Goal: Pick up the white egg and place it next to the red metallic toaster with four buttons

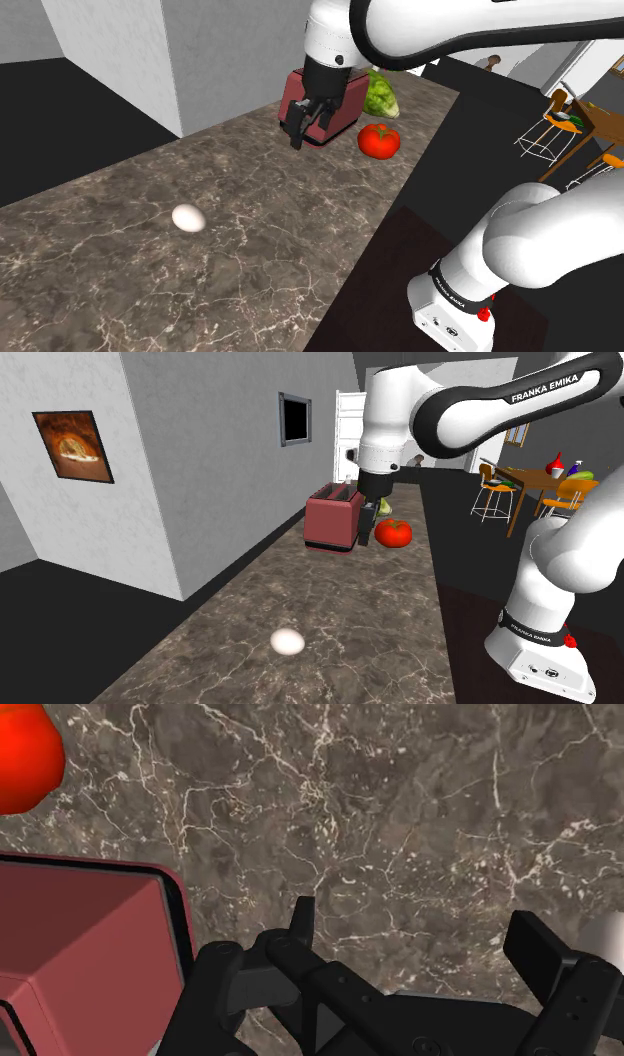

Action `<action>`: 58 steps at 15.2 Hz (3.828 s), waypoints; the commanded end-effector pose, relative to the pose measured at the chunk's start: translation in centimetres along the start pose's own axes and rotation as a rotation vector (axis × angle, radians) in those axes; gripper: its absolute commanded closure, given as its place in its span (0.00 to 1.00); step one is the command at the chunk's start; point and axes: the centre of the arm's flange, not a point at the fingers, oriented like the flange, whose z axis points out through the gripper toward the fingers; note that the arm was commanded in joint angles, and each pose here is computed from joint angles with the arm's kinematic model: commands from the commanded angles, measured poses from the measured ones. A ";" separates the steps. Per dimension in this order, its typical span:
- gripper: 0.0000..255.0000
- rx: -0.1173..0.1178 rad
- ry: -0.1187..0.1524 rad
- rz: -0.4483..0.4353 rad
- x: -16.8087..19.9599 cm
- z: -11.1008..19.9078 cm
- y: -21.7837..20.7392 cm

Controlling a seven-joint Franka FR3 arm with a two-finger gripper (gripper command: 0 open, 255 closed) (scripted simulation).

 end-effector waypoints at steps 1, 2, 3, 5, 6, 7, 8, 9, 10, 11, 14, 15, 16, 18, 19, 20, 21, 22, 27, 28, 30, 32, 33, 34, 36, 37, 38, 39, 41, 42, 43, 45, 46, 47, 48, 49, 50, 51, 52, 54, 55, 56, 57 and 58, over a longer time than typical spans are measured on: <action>0.00 -0.007 0.001 -0.013 1.0 1.0 -2.4; 0.00 -0.011 0.002 -0.020 1.6 1.6 -3.5; 0.00 -0.015 0.002 -0.027 2.1 2.2 -4.6; 0.00 -0.024 0.002 -0.040 3.1 3.3 -6.9; 0.00 -0.028 0.003 -0.047 3.6 3.9 -8.0; 0.00 -0.032 0.003 -0.054 4.1 4.5 -9.2; 0.00 -0.036 0.003 -0.061 4.6 5.1 -10.3; 0.00 -0.040 0.003 -0.067 5.1 5.7 -11.4; 0.00 -0.045 0.004 -0.074 5.6 6.3 -12.6; 0.00 -0.049 0.004 -0.081 6.0 6.9 -13.7; 0.00 -0.061 0.005 -0.101 7.4 8.8 -17.1; 0.00 -0.065 0.005 -0.108 7.8 9.4 -18.2; 0.00 -0.070 0.005 -0.115 8.3 10.1 -19.4; 0.00 -0.078 0.006 -0.128 9.1 11.4 -21.6; 0.00 -0.082 0.006 -0.135 9.5 12.0 -22.8; 0.00 -0.086 0.006 -0.142 9.9 12.7 -23.9; 0.00 -0.089 0.006 -0.145 10.1 13.0 -24.6; 0.00 -0.089 0.006 -0.145 10.1 13.6 -24.5; 0.00 -0.089 0.006 -0.145 10.2 16.2 -24.3; 0.00 -0.089 0.006 -0.145 10.2 16.7 -24.2; 0.00 -0.089 0.006 -0.145 10.2 17.0 -24.2; 0.00 -0.089 0.006 -0.145 10.2 17.0 -24.2; 0.00 -0.089 0.006 -0.145 10.2 17.0 -24.2; 0.00 -0.089 0.006 -0.145 10.2 17.0 -24.2; 0.00 -0.089 0.006 -0.145 10.2 17.0 -24.2; 1.00 -0.089 0.006 -0.145 10.2 17.0 -24.2; 1.00 -0.089 0.006 -0.145 10.2 17.0 -24.2; 1.00 -0.089 0.006 -0.145 10.2 17.0 -24.2; 1.00 -0.089 0.006 -0.145 10.2 17.0 -24.2; 1.00 -0.089 0.006 -0.145 10.2 17.0 -24.2; 1.00 -0.089 0.006 -0.145 10.2 17.0 -24.2; 1.00 -0.089 0.006 -0.145 10.2 17.0 -24.2; 1.00 -0.089 0.006 -0.145 10.2 17.0 -24.2; 1.00 -0.089 0.006 -0.145 10.2 16.5 -24.2; 1.00 -0.089 0.006 -0.145 10.2 16.0 -24.1; 1.00 -0.089 0.006 -0.145 10.3 15.4 -24.1; 1.00 -0.089 0.006 -0.145 10.3 14.9 -24.0; 1.00 -0.089 0.006 -0.145 10.4 14.4 -24.0; 1.00 -0.089 0.006 -0.145 10.4 13.9 -23.9; 1.00 -0.089 0.006 -0.145 10.5 12.8 -23.8; 1.00 -0.089 0.006 -0.145 10.5 12.3 -23.8; 1.00 -0.089 0.006 -0.145 10.6 11.8 -23.7; 1.00 -0.089 0.006 -0.145 10.6 11.2 -23.7; 1.00 -0.089 0.006 -0.145 10.6 10.7 -23.6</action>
